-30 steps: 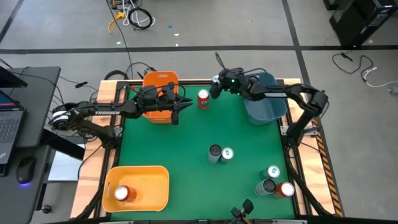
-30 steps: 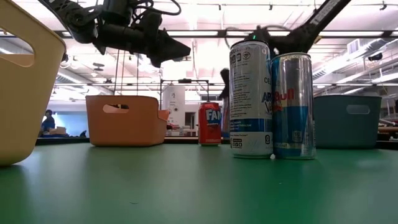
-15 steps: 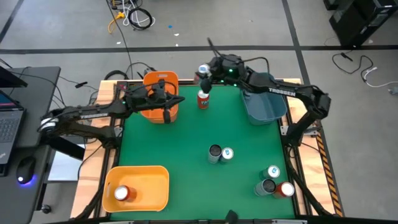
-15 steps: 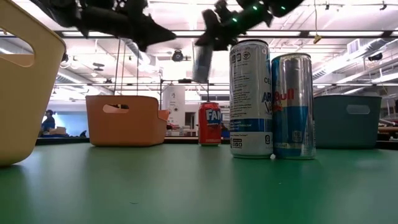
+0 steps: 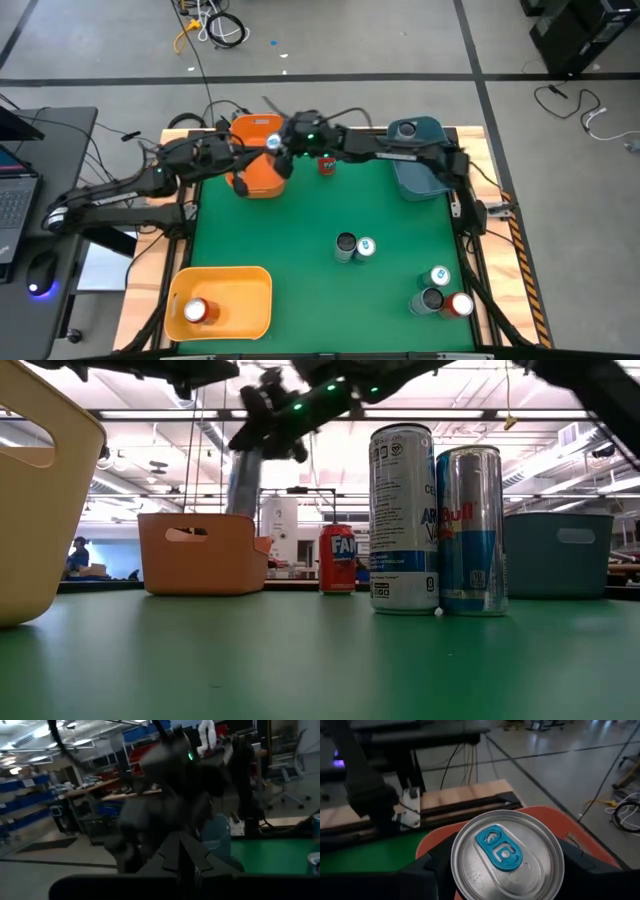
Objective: Sort soda cans
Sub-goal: Put the top blue soda can into the orange bin
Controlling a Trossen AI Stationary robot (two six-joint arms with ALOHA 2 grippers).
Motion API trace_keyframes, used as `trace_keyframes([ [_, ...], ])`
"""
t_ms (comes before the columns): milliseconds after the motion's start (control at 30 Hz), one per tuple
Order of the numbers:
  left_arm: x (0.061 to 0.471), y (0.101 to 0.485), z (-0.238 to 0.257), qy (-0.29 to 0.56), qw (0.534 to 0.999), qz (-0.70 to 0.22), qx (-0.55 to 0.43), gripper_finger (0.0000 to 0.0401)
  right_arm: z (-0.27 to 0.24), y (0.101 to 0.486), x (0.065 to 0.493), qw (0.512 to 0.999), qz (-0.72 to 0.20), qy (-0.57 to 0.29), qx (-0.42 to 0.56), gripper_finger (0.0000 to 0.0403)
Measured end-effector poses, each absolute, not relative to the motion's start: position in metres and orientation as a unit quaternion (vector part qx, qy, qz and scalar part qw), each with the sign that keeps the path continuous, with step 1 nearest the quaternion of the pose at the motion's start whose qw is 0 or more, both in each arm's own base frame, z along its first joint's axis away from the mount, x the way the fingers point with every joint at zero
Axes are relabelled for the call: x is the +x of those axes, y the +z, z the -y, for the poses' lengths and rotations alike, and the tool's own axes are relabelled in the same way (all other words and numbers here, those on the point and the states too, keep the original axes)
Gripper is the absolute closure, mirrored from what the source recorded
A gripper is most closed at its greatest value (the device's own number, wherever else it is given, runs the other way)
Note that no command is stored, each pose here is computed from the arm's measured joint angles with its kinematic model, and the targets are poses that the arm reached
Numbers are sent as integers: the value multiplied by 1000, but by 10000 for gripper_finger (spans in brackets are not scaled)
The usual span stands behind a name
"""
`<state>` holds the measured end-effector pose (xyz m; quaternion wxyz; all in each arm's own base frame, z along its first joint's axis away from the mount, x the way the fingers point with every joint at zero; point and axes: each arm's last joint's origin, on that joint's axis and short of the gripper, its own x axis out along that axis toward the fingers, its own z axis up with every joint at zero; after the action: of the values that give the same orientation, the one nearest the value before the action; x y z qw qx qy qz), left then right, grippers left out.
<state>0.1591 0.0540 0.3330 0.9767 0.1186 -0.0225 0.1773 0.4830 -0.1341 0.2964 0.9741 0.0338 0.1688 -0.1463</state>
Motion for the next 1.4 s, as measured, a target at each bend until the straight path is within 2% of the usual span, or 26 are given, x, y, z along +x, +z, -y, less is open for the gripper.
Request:
trace_keyframes([
  [233, 155, 333, -53, 184, 976, 14, 118, 400, 128, 261, 520, 966, -220, -131, 35, 179],
  [433, 155, 330, -54, 190, 975, 3, 117, 400, 132, 230, 530, 958, -247, -134, 52, 179],
  [833, 155, 331, -54, 190, 975, 4, 115, 401, 135, 226, 527, 953, -263, -141, 56, 179],
  [1267, 155, 330, -53, 189, 975, 1, 114, 401, 135, 197, 525, 955, -254, -143, 56, 178],
  [1400, 155, 329, -53, 189, 975, -1, 114, 401, 135, 194, 524, 955, -251, -145, 59, 153],
])
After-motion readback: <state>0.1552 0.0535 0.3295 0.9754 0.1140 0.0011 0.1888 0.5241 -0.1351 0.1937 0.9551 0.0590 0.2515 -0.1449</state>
